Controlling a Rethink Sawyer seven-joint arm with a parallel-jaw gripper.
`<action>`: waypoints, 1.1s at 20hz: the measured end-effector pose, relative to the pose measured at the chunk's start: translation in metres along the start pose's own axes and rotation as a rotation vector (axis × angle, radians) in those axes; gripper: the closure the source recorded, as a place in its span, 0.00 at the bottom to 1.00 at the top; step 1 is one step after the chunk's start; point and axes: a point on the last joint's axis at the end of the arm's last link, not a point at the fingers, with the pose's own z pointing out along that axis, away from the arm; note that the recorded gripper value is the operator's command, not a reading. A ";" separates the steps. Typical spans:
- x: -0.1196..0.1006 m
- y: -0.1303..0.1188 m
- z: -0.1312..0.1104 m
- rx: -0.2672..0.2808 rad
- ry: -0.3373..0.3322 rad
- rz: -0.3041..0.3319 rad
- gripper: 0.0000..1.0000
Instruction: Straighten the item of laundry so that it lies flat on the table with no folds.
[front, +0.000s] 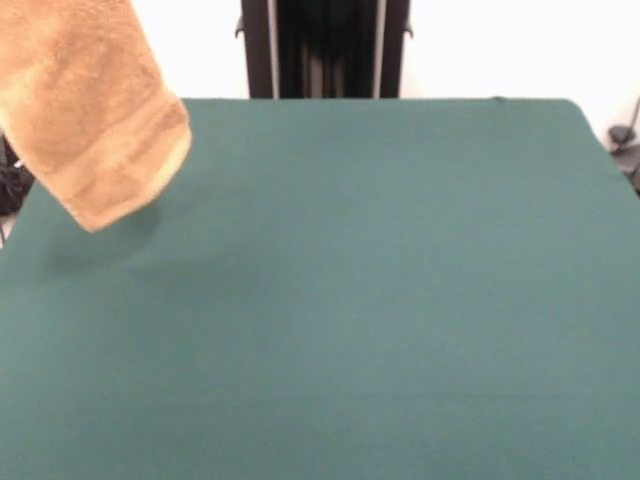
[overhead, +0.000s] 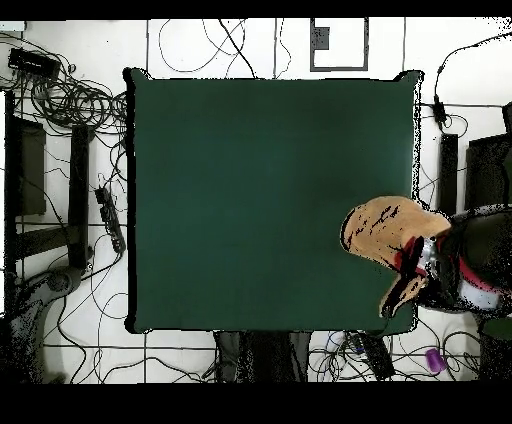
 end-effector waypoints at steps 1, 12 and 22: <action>-0.001 0.006 0.000 0.005 -0.016 -0.010 1.00; -0.021 0.112 0.022 0.008 -0.236 -0.158 1.00; -0.031 0.107 0.072 -0.059 -0.203 -0.123 1.00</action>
